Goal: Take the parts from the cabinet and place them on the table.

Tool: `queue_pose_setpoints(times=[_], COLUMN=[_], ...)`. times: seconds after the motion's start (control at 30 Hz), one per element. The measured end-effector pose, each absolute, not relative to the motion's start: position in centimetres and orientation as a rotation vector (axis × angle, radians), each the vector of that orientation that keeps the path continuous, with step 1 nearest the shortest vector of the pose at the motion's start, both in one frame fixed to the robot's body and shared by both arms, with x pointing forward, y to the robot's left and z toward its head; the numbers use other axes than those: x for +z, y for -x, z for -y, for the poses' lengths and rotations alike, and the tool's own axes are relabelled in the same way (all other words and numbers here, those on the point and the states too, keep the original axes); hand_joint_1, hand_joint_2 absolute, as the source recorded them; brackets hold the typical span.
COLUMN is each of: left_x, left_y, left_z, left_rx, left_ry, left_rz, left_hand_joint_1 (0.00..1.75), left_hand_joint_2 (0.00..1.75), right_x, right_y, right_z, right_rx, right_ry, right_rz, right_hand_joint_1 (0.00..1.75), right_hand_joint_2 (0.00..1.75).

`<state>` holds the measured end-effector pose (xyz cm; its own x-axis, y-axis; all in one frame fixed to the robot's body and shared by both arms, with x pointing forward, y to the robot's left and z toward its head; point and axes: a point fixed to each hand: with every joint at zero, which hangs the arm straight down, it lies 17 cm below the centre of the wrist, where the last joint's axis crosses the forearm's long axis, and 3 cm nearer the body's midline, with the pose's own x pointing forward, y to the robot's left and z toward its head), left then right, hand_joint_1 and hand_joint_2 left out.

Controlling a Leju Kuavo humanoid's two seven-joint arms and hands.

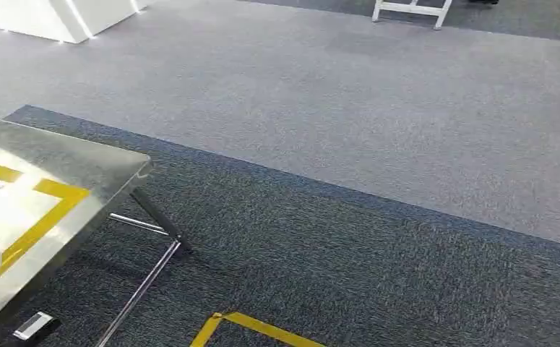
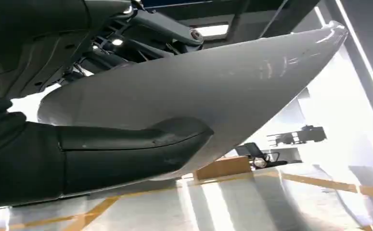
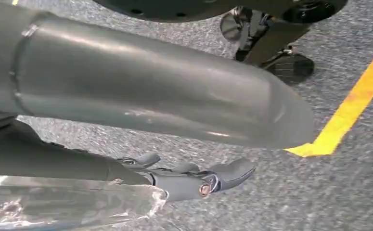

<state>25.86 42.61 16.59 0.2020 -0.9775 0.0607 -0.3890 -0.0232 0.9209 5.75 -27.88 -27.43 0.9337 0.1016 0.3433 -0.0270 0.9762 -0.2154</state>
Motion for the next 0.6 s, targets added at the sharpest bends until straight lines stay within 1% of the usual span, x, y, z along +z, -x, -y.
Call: queue_pose_setpoints(times=[0.07, 0.1, 0.13, 0.2, 0.3, 0.4, 0.6], left_x=[16.3, 14.9, 13.8, 12.9, 13.0, 12.9, 12.6], left_y=[-26.6, -28.3, -30.4, -32.9, -33.5, -33.0, -31.7], left_z=[-41.9, -39.5, -36.5, -29.3, -21.0, -16.8, -11.3], left_rx=[-0.837, -0.877, -0.927, -0.913, -0.929, -0.981, -1.114], left_ry=[-1.526, -1.391, -1.288, -1.138, -0.958, -0.848, -0.711], left_rz=[1.360, 1.413, 1.470, 1.595, 1.729, 1.799, 1.889], left_hand_joint_1=[1.75, 1.75, 1.75, 1.75, 1.75, 1.75, 1.75], left_hand_joint_2=[1.75, 1.75, 1.75, 1.75, 1.75, 1.75, 1.75], right_x=[-27.4, -27.4, -27.4, -27.2, -27.1, -27.3, -27.2], right_y=[-5.8, -5.9, -6.3, -7.8, -8.3, -7.3, -7.4], right_z=[27.8, 27.5, 27.4, 27.3, 27.1, 27.2, 26.7], right_rx=[0.065, 0.064, 0.063, 0.061, 0.073, 0.088, 0.092], right_ry=[0.204, 0.191, 0.185, 0.181, 0.174, 0.181, 0.199], right_rz=[0.363, 0.365, 0.371, 0.391, 0.399, 0.387, 0.387], right_hand_joint_1=[0.00, 0.00, 0.00, 0.00, 0.00, 0.00, 0.00], right_hand_joint_2=[0.00, 0.00, 0.00, 0.00, 0.00, 0.00, 0.00])
